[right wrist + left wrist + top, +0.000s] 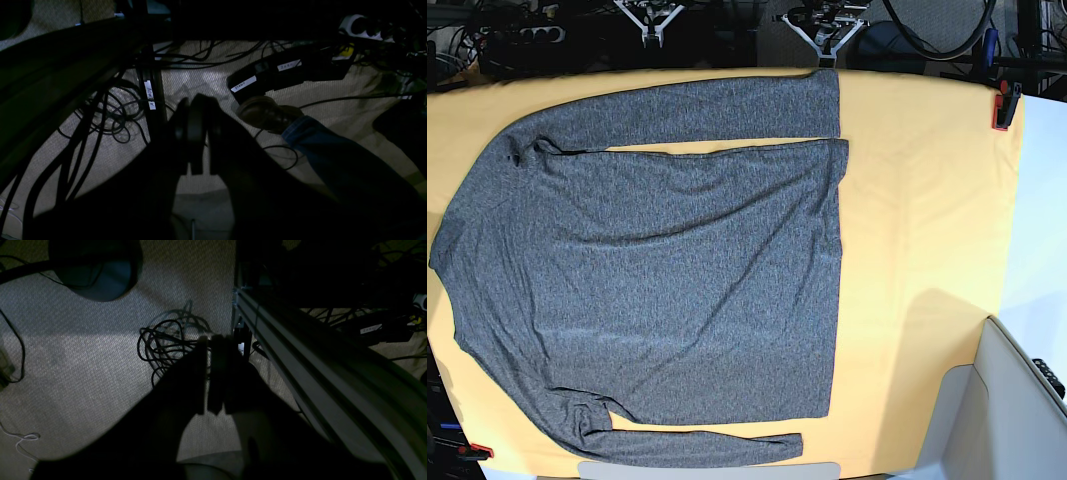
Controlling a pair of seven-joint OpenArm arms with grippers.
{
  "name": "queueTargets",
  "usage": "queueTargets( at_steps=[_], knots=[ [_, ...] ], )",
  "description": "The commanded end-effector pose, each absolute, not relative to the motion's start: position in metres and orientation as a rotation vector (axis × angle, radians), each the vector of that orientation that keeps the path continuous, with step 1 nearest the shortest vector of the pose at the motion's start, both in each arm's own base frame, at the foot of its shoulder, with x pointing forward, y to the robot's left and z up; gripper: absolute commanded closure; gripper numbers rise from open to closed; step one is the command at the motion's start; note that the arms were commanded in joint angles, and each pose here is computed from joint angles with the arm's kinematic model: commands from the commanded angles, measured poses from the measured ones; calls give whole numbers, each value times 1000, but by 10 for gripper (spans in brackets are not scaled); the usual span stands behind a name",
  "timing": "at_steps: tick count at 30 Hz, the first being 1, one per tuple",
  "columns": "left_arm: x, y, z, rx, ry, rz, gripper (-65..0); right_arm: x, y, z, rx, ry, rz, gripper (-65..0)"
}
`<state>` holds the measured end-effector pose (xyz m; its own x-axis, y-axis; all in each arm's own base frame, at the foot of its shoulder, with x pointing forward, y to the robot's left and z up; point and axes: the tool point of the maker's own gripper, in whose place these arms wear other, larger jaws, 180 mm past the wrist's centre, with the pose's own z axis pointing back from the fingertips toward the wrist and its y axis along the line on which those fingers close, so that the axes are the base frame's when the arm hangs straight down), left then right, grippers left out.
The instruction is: Fold the T-shirt properly
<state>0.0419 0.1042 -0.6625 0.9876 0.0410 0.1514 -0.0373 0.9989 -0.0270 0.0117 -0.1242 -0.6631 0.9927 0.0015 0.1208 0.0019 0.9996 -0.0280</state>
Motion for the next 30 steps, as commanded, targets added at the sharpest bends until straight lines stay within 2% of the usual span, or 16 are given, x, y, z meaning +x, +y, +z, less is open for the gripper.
queueTargets(
  at_steps=[1, 30],
  knots=[
    [42, 101, -662, -29, -157, 38, -4, 14, -122, -663, -24, -132, -1, -5],
    [42, 102, -662, -29, -157, 50, -4, -11, -121, -663, -24, -95, 3, -5]
  ],
)
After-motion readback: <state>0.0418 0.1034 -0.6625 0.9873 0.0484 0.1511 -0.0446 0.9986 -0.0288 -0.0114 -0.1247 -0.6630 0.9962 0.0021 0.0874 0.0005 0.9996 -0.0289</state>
